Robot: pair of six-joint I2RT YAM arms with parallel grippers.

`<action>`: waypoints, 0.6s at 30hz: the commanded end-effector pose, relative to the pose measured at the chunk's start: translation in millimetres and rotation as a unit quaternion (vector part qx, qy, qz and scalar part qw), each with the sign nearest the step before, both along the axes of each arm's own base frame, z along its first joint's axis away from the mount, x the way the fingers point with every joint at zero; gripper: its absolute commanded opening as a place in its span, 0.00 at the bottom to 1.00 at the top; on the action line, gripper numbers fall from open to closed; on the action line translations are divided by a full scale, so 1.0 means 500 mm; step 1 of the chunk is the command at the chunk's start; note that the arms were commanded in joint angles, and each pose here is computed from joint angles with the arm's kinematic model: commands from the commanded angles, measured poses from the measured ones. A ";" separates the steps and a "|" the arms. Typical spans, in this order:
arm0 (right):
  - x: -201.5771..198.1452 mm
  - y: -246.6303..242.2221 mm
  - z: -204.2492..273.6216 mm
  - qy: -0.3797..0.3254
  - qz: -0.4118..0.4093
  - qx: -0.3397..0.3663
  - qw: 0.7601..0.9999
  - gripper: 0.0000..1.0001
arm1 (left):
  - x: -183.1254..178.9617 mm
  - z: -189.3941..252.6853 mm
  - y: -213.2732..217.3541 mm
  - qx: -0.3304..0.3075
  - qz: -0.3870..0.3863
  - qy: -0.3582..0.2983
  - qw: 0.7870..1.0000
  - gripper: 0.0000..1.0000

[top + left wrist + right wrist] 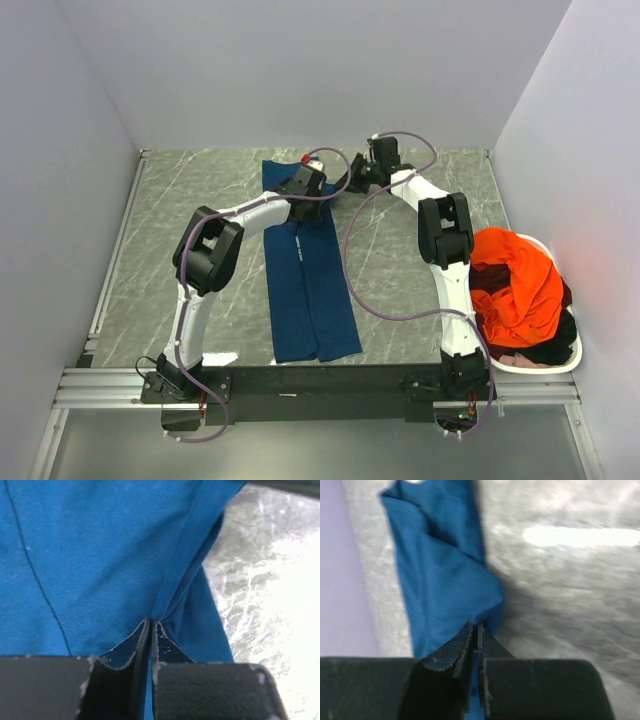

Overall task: Fold and stack the t-shirts
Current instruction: Fold the tshirt

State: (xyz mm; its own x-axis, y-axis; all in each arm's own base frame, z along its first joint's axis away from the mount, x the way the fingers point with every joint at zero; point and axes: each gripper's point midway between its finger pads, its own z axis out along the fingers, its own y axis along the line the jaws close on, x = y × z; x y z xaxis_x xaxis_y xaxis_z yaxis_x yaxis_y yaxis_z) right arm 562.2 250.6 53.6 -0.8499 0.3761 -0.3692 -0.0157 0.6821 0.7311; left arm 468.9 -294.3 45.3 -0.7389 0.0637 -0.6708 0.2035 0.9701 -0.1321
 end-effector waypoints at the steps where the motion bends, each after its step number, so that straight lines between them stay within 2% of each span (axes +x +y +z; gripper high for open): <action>1: 0.037 0.044 0.149 -0.081 0.015 0.049 0.995 0.10 | 0.007 0.080 -0.002 -0.040 0.004 -0.025 0.999 0.09; 10: 0.051 0.087 0.169 -0.089 0.021 0.099 0.991 0.11 | 0.030 0.087 0.051 -0.050 0.036 -0.021 0.998 0.09; 13: 0.055 0.104 0.176 -0.100 0.030 0.116 0.988 0.21 | 0.039 0.092 0.068 -0.054 0.048 -0.022 0.997 0.09; 15: 0.055 0.112 0.179 -0.102 0.036 0.123 0.986 0.33 | 0.043 0.089 0.075 -0.057 0.053 -0.019 0.997 0.09; 18: 0.052 0.112 0.175 -0.101 0.035 0.126 0.986 0.41 | 0.050 0.077 0.090 -0.059 0.063 -0.011 0.996 0.09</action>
